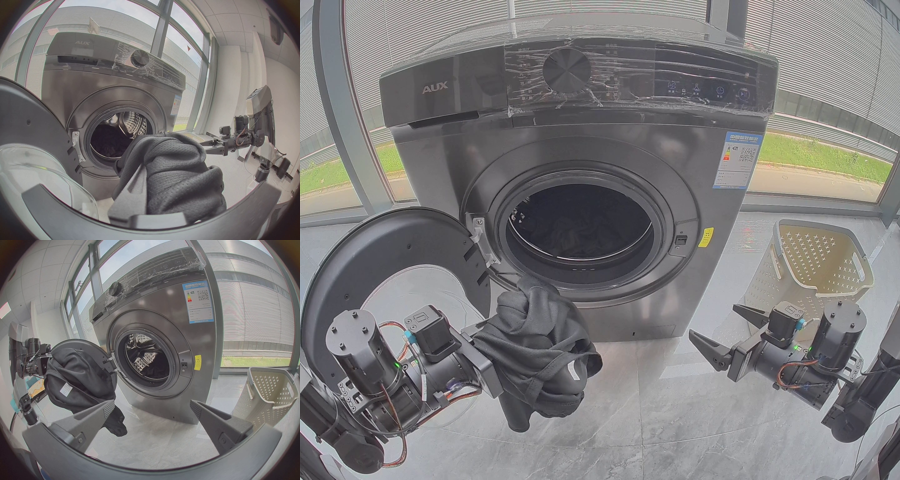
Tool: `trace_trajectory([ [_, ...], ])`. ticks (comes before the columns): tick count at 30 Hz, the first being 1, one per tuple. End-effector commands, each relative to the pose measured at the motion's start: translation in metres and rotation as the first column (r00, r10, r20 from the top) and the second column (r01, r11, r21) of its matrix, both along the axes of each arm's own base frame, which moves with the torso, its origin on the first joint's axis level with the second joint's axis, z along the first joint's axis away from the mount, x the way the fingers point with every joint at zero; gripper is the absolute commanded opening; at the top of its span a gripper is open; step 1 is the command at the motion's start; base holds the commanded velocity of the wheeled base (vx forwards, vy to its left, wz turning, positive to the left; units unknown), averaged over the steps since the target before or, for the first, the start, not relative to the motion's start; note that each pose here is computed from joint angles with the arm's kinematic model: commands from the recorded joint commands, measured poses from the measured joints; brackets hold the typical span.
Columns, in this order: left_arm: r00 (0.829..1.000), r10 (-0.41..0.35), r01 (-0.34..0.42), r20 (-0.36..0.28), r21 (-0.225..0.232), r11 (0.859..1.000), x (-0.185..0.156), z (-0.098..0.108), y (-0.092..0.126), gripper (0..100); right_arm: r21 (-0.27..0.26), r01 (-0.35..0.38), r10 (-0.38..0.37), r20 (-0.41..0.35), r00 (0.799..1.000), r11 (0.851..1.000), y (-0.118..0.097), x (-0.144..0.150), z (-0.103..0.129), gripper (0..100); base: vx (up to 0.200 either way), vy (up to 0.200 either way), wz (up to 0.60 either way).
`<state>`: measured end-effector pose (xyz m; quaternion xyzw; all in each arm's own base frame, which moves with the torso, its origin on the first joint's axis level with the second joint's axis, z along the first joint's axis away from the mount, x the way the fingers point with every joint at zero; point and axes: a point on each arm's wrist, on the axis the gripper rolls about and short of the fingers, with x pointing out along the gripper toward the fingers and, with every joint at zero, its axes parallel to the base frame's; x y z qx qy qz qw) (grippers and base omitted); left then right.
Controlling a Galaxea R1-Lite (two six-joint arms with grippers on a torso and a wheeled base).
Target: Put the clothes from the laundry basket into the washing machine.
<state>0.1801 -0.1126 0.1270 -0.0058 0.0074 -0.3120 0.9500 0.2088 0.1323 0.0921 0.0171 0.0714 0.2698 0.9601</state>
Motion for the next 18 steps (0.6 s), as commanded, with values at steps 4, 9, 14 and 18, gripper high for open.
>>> trace_trajectory([
  [4, 1.000, 0.009, -0.009, -0.013, 0.011, 1.000, 0.004, -0.004, 0.000, 0, -0.001, -0.006, 0.006, -0.004, 1.000, 1.000, 0.001, -0.001, -0.001, 100, 0.200, 0.000, 0.00],
  [9, 1.000, 0.000, 0.001, -0.031, 0.023, 1.000, 0.001, -0.008, -0.001, 0, -0.003, -0.013, 0.013, -0.006, 1.000, 1.000, 0.003, -0.003, -0.001, 100, 0.000, 0.000, 0.00],
  [14, 0.999, 0.006, -0.005, -0.039, 0.027, 1.000, 0.005, -0.010, -0.002, 0, -0.001, -0.016, 0.016, -0.006, 1.000, 1.000, 0.003, -0.003, -0.001, 100, 0.200, 0.000, 0.00],
  [18, 0.998, 0.002, 0.000, -0.055, 0.039, 0.999, 0.005, -0.014, -0.003, 0, -0.001, -0.019, 0.019, -0.009, 1.000, 1.000, 0.004, -0.004, -0.002, 100, 0.200, 0.000, 0.00],
])
